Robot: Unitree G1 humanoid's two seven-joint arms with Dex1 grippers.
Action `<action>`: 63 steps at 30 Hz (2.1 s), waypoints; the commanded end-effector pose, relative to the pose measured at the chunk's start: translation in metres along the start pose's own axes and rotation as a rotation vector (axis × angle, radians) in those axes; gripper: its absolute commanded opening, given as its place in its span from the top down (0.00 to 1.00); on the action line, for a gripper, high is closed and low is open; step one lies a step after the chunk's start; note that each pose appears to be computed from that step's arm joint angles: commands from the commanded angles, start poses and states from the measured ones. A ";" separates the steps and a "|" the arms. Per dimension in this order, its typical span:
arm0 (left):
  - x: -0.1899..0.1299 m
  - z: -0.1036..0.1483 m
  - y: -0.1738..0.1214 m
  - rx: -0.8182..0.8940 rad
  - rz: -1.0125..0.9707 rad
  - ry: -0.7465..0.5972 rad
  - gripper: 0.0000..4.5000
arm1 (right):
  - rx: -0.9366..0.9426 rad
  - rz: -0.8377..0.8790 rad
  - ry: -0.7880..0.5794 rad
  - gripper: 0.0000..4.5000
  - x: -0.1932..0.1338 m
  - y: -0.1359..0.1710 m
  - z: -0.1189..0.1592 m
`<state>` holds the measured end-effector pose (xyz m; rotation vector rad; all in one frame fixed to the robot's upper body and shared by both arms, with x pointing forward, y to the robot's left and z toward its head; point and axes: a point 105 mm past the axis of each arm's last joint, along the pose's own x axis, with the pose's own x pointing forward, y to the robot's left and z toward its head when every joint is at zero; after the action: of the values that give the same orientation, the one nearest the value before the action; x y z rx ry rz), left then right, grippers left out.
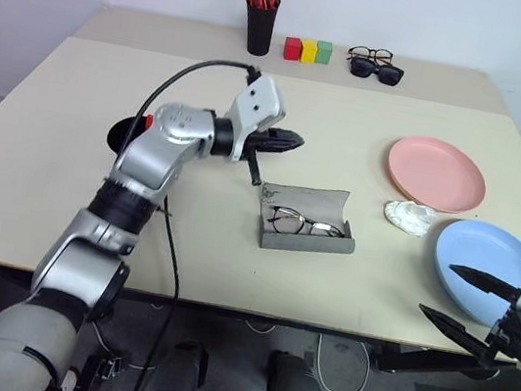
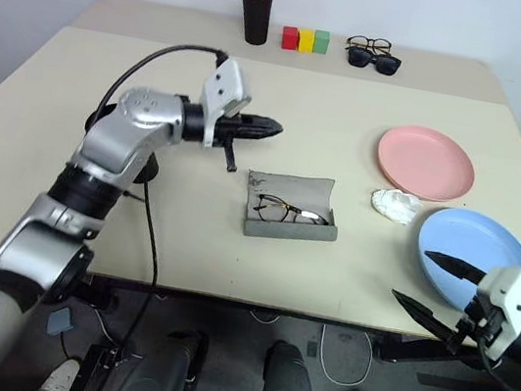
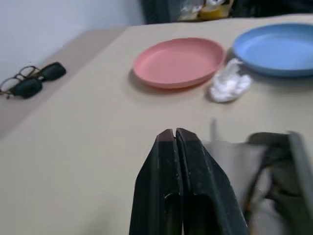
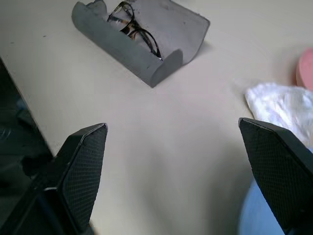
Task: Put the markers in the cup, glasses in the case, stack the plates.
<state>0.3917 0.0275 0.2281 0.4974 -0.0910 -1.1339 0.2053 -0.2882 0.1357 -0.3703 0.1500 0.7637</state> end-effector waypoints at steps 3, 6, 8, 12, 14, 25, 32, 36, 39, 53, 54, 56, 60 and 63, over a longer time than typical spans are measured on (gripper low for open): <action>0.024 -0.006 0.012 0.182 -0.063 0.129 0.99 | -0.085 -0.049 -0.140 0.02 -0.003 0.001 0.027; 0.031 -0.012 0.014 0.215 -0.095 0.180 0.99 | -0.085 -0.026 -0.195 0.02 0.005 0.004 0.034; 0.034 -0.016 0.015 0.227 -0.106 0.212 0.99 | -0.080 -0.002 -0.223 0.02 0.011 0.007 0.039; 0.039 -0.026 0.011 0.228 -0.138 0.274 0.99 | -0.091 0.054 -0.258 0.02 0.028 0.007 0.045; 0.040 -0.030 0.008 0.232 -0.157 0.294 0.99 | -0.097 0.080 -0.267 0.02 0.034 0.008 0.047; 0.037 -0.039 -0.016 0.152 -0.361 0.327 0.99 | -0.122 0.183 -0.253 0.02 0.051 0.005 0.045; 0.031 -0.039 -0.040 0.072 -0.572 0.333 0.99 | -0.126 0.183 -0.248 0.02 0.055 0.003 0.042; 0.027 -0.045 -0.058 0.062 -0.689 0.343 0.99 | -0.114 0.165 -0.238 0.02 0.055 0.000 0.040; 0.024 -0.049 -0.073 0.047 -0.760 0.336 0.99 | -0.069 0.123 -0.164 0.02 0.056 -0.004 0.028; 0.023 0.009 -0.083 0.142 -0.535 -0.046 0.99 | 0.116 -0.244 -0.065 0.02 0.029 -0.038 0.008; 0.023 0.015 -0.084 0.144 -0.528 -0.067 0.99 | 0.128 -0.257 -0.042 0.02 0.027 -0.038 0.003; 0.020 0.019 -0.090 0.116 -0.557 -0.074 0.94 | 0.165 -0.296 0.015 0.02 0.023 -0.040 -0.010; 0.014 0.009 -0.107 0.065 -0.637 -0.014 0.69 | 0.192 -0.358 0.118 0.02 0.017 -0.043 -0.031; 0.014 0.007 -0.113 0.049 -0.655 0.006 0.45 | 0.220 -0.370 0.176 0.02 0.016 -0.042 -0.041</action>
<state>0.3073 -0.0181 0.1713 0.5687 0.1041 -1.7490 0.2452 -0.3169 0.1005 -0.2193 0.3137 0.3629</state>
